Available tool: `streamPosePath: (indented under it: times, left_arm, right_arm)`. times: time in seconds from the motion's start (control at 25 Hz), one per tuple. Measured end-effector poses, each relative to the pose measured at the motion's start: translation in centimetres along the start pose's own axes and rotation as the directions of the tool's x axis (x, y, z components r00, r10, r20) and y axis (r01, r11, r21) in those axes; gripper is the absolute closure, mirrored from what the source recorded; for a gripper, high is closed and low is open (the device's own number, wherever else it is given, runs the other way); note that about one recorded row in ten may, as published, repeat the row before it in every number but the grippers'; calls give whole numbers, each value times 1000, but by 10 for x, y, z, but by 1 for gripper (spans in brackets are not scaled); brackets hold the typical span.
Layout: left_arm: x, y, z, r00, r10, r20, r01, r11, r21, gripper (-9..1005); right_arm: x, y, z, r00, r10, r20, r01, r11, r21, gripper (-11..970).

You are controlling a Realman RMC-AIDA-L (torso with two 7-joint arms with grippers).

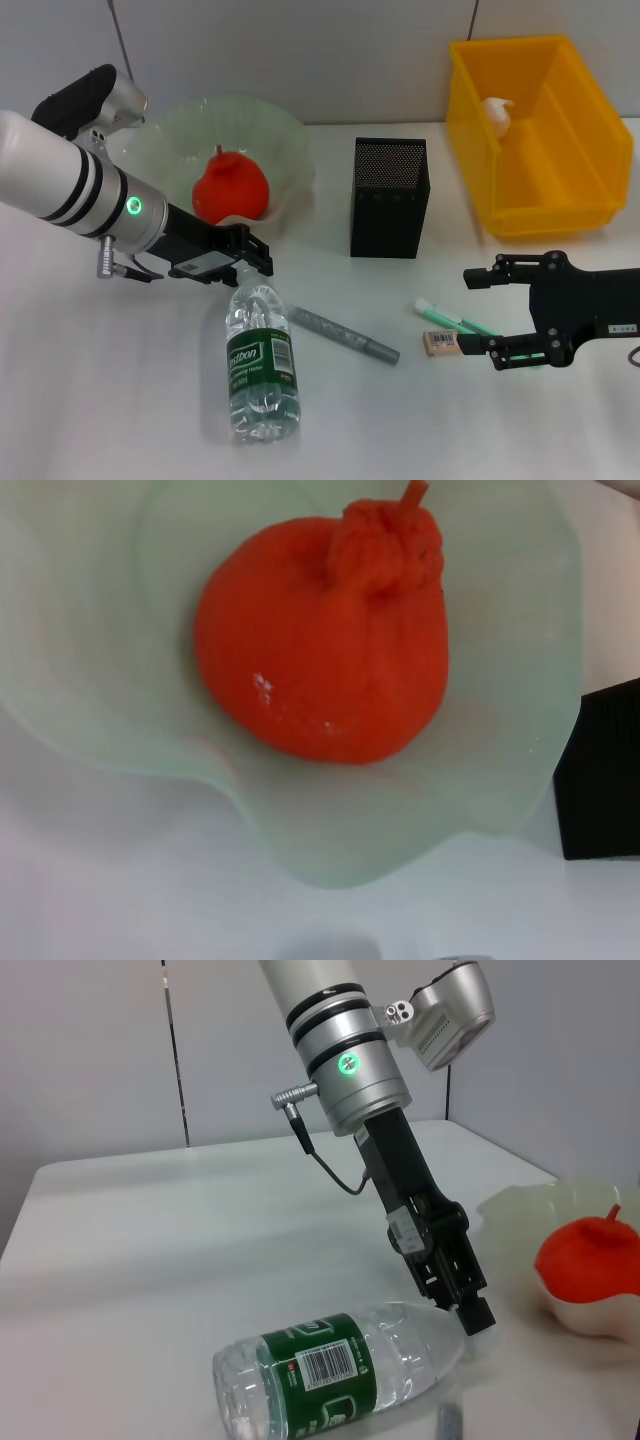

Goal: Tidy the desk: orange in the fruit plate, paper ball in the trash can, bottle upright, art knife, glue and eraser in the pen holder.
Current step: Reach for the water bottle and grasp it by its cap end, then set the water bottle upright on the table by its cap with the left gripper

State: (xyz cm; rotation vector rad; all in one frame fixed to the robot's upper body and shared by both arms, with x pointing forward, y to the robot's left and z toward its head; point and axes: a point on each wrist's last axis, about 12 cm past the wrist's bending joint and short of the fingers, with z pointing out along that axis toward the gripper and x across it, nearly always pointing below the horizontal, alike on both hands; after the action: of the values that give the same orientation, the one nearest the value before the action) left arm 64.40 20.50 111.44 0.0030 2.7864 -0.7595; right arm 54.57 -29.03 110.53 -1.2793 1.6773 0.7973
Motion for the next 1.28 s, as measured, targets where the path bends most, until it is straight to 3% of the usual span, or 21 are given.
streamPosePath:
  times: [1.28]
  left_arm:
    - [2, -3, 8, 999, 32, 8, -32, 999, -6, 498]
  right_arm:
    - [0, 0, 1, 1000, 3, 7, -3, 1000, 1, 192]
